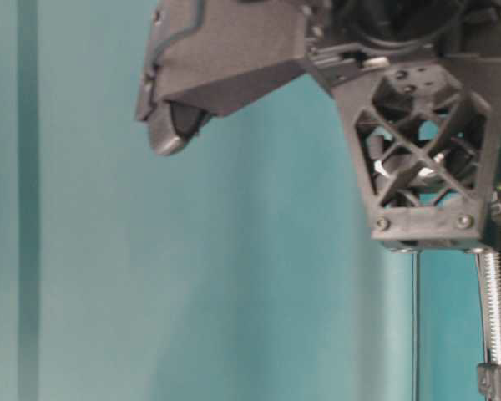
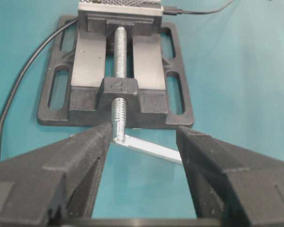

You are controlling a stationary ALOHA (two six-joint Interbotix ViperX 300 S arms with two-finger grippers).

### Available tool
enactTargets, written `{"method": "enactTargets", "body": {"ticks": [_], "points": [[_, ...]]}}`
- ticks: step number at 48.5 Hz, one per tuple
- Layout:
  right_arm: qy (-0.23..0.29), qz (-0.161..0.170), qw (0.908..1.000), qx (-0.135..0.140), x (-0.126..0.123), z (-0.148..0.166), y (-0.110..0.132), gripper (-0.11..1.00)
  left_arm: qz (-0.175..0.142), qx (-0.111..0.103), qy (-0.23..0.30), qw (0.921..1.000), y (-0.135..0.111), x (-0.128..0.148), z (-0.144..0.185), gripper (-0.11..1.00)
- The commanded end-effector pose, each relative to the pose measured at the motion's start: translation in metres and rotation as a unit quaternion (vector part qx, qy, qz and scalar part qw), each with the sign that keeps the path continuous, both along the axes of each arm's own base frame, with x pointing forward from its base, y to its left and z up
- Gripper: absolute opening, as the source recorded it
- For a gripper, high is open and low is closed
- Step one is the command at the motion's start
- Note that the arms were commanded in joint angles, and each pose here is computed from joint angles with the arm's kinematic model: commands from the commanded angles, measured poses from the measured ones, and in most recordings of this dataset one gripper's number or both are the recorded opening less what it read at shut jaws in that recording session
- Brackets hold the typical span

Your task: Insert the USB cable into the fixed female connector.

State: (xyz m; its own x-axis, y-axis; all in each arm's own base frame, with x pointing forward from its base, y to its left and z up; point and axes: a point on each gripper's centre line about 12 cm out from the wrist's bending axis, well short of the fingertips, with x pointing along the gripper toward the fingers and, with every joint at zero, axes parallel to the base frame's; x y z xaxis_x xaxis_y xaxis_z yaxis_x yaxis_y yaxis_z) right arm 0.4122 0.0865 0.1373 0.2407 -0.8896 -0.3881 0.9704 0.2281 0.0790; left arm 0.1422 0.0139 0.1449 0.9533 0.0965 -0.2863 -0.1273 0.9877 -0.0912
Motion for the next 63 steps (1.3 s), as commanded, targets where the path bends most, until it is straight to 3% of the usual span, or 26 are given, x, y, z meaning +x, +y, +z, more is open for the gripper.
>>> {"method": "enactTargets", "body": {"ticks": [1,13,27,36,46,57,63], "points": [[-0.016,0.003,0.9998,0.007,0.000,0.023,0.000,0.54,-0.005,0.011,-0.004,0.9999,0.000,0.002,0.004,0.70],[0.011,0.034,0.9994,0.005,-0.001,0.023,0.010,0.55,-0.005,0.011,-0.004,0.9999,0.000,0.002,0.004,0.70],[0.020,0.069,0.9973,0.010,-0.020,0.025,0.017,0.55,-0.005,0.011,-0.004,0.9999,0.000,0.002,0.004,0.70],[0.028,0.100,0.9943,0.022,-0.033,0.021,0.011,0.62,-0.005,0.011,-0.004,0.9999,0.000,0.002,0.004,0.70],[0.038,0.107,0.9931,0.027,-0.053,0.014,0.001,0.77,-0.004,0.011,-0.004,0.9999,0.000,0.002,0.004,0.70],[0.017,0.146,0.9892,0.001,-0.073,0.022,-0.015,0.77,-0.004,0.009,-0.003,0.9999,0.000,0.002,0.004,0.70],[-0.003,0.173,0.9846,0.022,-0.093,0.019,-0.026,0.77,-0.003,0.008,-0.003,1.0000,0.000,0.002,0.004,0.70]]}}
